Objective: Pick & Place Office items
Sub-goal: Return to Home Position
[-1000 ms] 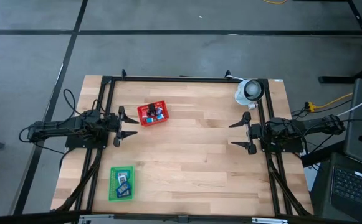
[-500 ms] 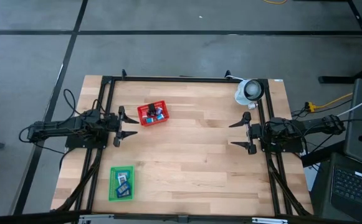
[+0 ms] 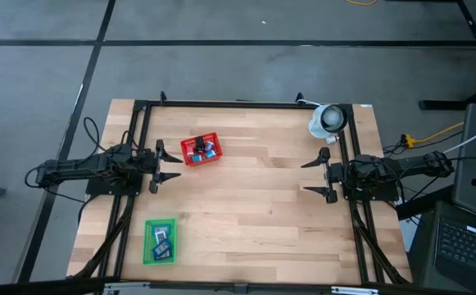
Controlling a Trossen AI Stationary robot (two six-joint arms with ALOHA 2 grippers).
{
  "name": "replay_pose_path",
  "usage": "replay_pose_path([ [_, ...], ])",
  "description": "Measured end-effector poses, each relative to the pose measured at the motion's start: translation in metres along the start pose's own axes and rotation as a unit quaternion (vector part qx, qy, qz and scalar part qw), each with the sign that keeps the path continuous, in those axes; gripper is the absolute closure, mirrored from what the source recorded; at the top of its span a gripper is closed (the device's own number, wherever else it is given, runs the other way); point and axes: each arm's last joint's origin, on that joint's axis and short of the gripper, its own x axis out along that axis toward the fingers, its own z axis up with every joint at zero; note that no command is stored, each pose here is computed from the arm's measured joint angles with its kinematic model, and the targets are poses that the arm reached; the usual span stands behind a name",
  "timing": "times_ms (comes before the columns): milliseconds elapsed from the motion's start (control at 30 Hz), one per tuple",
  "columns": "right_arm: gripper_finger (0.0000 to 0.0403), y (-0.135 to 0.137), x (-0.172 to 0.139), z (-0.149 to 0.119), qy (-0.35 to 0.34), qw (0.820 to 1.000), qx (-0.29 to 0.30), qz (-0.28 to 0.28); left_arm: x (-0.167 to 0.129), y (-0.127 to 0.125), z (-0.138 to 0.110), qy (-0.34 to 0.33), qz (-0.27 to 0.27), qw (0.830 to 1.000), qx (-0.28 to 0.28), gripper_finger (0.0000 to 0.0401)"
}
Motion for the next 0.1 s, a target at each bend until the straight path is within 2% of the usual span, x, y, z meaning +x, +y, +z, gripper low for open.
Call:
replay_pose_path([
  [100, 0.0049, 0.0000, 0.0000, 0.0000, 0.000, 1.000, 0.000, 0.000, 0.0000, 0.0000, 0.0000, 0.000, 0.000, 1.000, 0.000, 0.0189],
])
